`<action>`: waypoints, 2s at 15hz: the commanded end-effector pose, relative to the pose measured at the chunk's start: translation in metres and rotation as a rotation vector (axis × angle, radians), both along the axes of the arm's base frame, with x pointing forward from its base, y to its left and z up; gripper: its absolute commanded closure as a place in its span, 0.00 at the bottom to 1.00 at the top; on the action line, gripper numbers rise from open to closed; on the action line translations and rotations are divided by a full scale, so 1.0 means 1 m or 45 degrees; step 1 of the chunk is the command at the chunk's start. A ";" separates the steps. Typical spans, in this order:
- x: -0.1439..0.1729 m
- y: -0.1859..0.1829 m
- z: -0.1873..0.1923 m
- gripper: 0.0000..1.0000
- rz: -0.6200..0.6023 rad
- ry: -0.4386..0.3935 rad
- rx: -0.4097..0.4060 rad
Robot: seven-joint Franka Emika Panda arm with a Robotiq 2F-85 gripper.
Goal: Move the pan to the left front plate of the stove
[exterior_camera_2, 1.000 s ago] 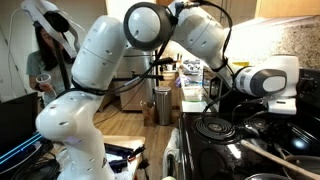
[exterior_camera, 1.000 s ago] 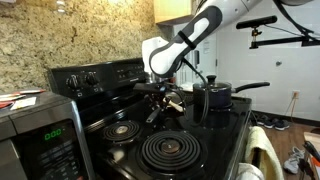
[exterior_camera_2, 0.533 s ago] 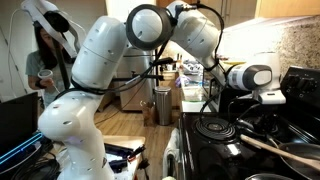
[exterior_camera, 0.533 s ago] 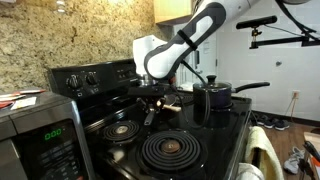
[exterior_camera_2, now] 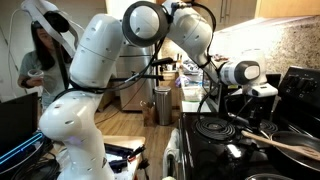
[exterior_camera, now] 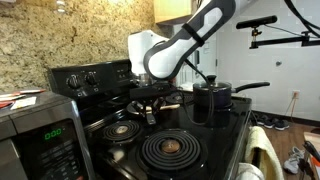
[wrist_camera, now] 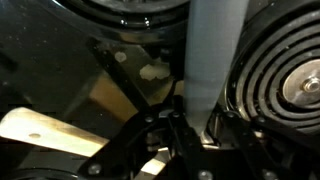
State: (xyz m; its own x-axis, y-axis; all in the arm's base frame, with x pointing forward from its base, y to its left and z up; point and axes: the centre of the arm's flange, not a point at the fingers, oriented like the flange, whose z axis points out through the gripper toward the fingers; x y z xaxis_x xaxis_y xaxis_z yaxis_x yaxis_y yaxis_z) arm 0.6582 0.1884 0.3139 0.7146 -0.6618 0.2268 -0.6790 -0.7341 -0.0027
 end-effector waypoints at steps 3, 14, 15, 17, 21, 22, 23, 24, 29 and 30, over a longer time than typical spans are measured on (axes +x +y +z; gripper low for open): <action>-0.060 -0.031 0.012 0.93 0.315 0.013 -0.013; -0.112 -0.108 0.045 0.93 0.802 -0.116 -0.044; -0.115 -0.105 0.047 0.93 0.824 -0.121 -0.043; -0.126 -0.092 0.048 0.93 0.862 -0.127 -0.023; -0.157 -0.061 0.047 0.93 0.909 -0.128 -0.014; -0.166 -0.055 0.048 0.93 0.907 -0.133 -0.014; -0.173 -0.052 0.050 0.93 0.912 -0.139 -0.017; -0.182 -0.047 0.053 0.93 0.914 -0.146 -0.018; -0.223 -0.031 0.060 0.93 0.968 -0.134 -0.017; -0.232 -0.031 0.058 0.93 0.990 -0.128 -0.009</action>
State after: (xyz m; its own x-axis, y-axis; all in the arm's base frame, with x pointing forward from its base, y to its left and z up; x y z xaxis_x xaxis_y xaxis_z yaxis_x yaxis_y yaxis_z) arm 0.4621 0.1550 0.3539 0.9582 0.0081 0.2860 0.0099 -0.9999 -0.0046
